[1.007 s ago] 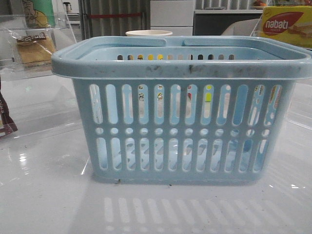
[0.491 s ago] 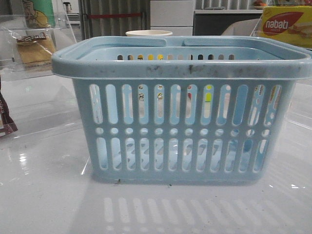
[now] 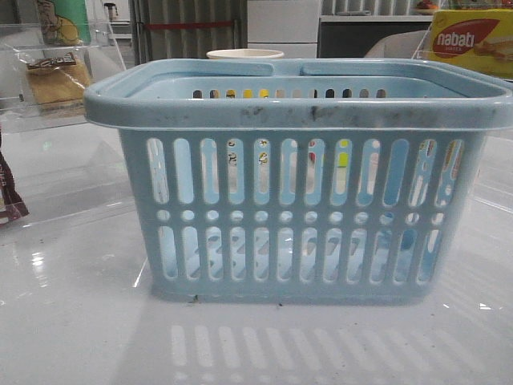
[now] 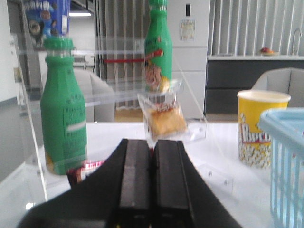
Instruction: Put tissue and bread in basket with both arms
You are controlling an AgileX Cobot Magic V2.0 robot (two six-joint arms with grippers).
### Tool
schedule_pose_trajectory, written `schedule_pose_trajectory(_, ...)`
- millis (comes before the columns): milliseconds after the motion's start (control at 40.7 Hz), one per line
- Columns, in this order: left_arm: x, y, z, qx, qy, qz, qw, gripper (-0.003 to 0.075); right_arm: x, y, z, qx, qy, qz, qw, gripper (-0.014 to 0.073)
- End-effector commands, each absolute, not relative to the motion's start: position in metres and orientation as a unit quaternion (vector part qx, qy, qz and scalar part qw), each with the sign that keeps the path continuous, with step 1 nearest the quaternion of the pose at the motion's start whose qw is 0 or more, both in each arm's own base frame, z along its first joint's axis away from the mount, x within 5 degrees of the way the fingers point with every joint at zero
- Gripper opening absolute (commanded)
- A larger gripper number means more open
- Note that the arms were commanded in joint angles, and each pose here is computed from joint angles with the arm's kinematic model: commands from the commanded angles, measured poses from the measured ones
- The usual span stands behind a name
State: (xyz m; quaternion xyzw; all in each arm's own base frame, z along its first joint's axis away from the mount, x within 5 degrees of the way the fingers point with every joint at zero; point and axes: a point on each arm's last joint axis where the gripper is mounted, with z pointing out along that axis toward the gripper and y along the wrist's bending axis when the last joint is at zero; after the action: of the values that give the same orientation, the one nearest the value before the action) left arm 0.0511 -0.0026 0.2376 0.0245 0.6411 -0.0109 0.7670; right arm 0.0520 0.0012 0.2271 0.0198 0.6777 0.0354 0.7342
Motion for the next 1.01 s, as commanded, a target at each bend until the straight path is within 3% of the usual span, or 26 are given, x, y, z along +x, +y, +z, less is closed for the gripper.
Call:
schedule_pose_trajectory(0, 0.036, -0.002, 0.286, 0.018, 0.572, -0.020, 0.820, 0.0093, 0.039, 0.001, 0.270, 0.021, 0.623, 0.038, 0.781, 0.0027)
schedule_pose_trajectory(196, 0.030, -0.003, 0.339, 0.027, 0.606, -0.026, 0.795, 0.0093, 0.030, 0.002, 0.323, 0.017, 0.632, 0.039, 0.773, 0.0027)
schedule_pose_trajectory(467, 0.055, -0.007, 0.390, 0.038, 0.683, -0.030, 0.728, 0.0093, 0.056, 0.003, 0.371, 0.013, 0.715, 0.037, 0.698, 0.0027)
schedule_pose_trajectory(638, 0.081, -0.008, 0.384, 0.040, 0.730, -0.030, 0.682, 0.0093, 0.086, 0.001, 0.365, 0.005, 0.776, 0.014, 0.630, 0.0027)
schedule_pose_trajectory(982, 0.119, -0.011, 0.362, 0.044, 0.801, -0.031, 0.596, 0.0093, 0.133, 0.002, 0.334, 0.004, 0.844, 0.010, 0.537, 0.0027)
